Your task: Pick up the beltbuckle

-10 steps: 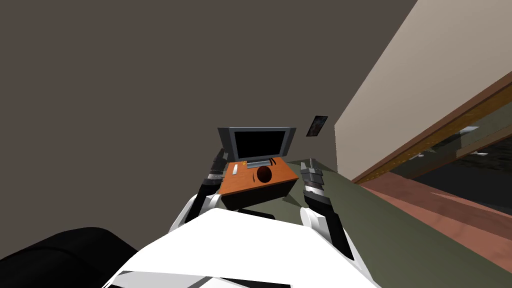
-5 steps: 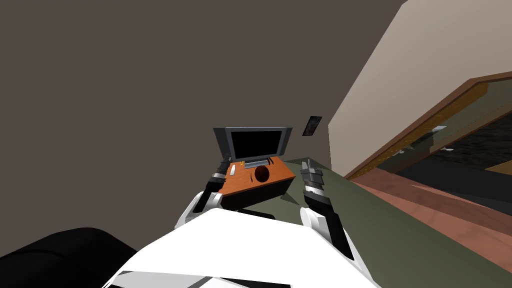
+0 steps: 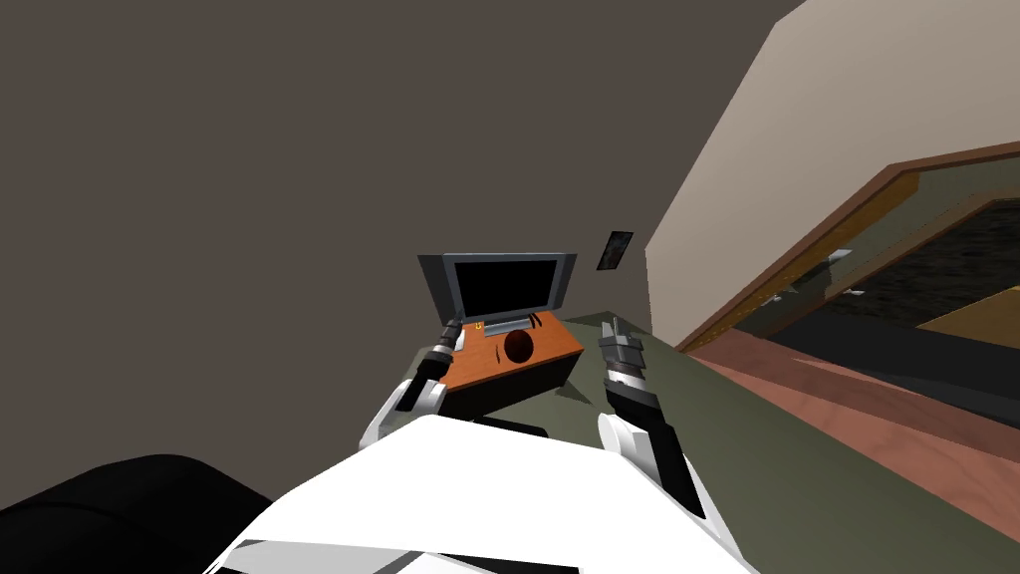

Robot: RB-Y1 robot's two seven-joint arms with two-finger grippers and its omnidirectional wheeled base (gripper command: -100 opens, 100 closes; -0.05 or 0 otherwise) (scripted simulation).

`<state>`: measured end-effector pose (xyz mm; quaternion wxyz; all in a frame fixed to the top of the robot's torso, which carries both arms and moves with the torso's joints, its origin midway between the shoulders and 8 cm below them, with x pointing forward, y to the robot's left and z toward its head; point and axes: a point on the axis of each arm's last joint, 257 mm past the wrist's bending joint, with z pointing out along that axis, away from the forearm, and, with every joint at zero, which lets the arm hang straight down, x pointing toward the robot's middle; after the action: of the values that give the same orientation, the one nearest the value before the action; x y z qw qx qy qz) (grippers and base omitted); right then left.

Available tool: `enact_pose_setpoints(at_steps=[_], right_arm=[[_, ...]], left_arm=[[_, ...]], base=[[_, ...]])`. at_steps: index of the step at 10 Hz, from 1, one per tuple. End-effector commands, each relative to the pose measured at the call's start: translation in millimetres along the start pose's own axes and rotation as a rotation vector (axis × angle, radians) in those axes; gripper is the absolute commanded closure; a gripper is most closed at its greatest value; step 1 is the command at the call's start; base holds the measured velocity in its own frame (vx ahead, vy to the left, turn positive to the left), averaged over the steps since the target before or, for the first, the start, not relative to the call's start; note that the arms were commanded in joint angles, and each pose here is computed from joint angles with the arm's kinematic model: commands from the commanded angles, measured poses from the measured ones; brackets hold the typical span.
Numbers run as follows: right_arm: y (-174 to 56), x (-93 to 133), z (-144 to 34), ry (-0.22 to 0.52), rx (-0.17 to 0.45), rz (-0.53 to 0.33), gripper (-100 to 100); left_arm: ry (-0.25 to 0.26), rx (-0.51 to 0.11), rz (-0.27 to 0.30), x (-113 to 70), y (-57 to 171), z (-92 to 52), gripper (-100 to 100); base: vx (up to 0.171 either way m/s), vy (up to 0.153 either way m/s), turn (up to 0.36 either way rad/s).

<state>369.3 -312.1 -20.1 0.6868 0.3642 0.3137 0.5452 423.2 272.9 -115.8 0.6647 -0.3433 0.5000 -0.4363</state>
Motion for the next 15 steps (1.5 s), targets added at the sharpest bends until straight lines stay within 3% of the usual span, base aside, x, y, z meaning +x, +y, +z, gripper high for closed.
enact_pose_setpoints(at_steps=[1,2,3,4,5,8,9,10,11,14,15], right_arm=[[0.0,0.0,0.0,0.0,0.0,0.0,0],[0.0,0.0,0.0,0.0,0.0,0.0,0],[0.0,0.0,0.0,0.0,0.0,0.0,0],[0.0,0.0,0.0,0.0,0.0,0.0,0],[0.0,0.0,0.0,0.0,0.0,0.0,0],[0.0,0.0,0.0,0.0,0.0,0.0,0],[0.0,0.0,0.0,0.0,0.0,0.0,0],[0.0,0.0,0.0,0.0,0.0,0.0,0],[0.0,0.0,0.0,0.0,0.0,0.0,0],[0.0,0.0,0.0,0.0,0.0,0.0,0],[0.0,0.0,0.0,0.0,0.0,0.0,0]], left_arm=[[0.012,-0.048,0.007,3.7,17.4,0.5,-100],[0.028,-0.105,0.015,10.3,39.2,1.9,-100],[0.028,-0.11,0.015,10.5,40.4,1.8,-100],[0.045,-0.163,0.023,17.3,61.1,2.5,-100],[0.047,-0.174,0.023,17.8,63.9,2.0,-100],[0.086,-0.289,0.041,32.5,107.6,0.0,-100],[0.09,-0.305,0.041,33.3,111.4,-1.3,-100],[0.111,-0.359,0.051,40.6,131.9,-3.5,-100],[0.114,-0.37,0.051,41.2,134.8,-4.6,-100],[0.163,-0.485,0.074,56.0,176.4,-12.7,-100],[0.166,-0.497,0.074,56.6,179.3,-14.4,-100]], base=[[0.0,-0.018,-0.056],[0.004,-0.021,-0.093],[0.004,-0.015,-0.047],[0.002,-0.019,-0.095],[0.002,-0.014,-0.043],[0.001,-0.018,-0.069],[0.002,-0.016,-0.056],[0.0,-0.018,-0.086],[0.001,-0.016,-0.051],[0.002,-0.022,-0.073],[0.001,-0.021,-0.049]])
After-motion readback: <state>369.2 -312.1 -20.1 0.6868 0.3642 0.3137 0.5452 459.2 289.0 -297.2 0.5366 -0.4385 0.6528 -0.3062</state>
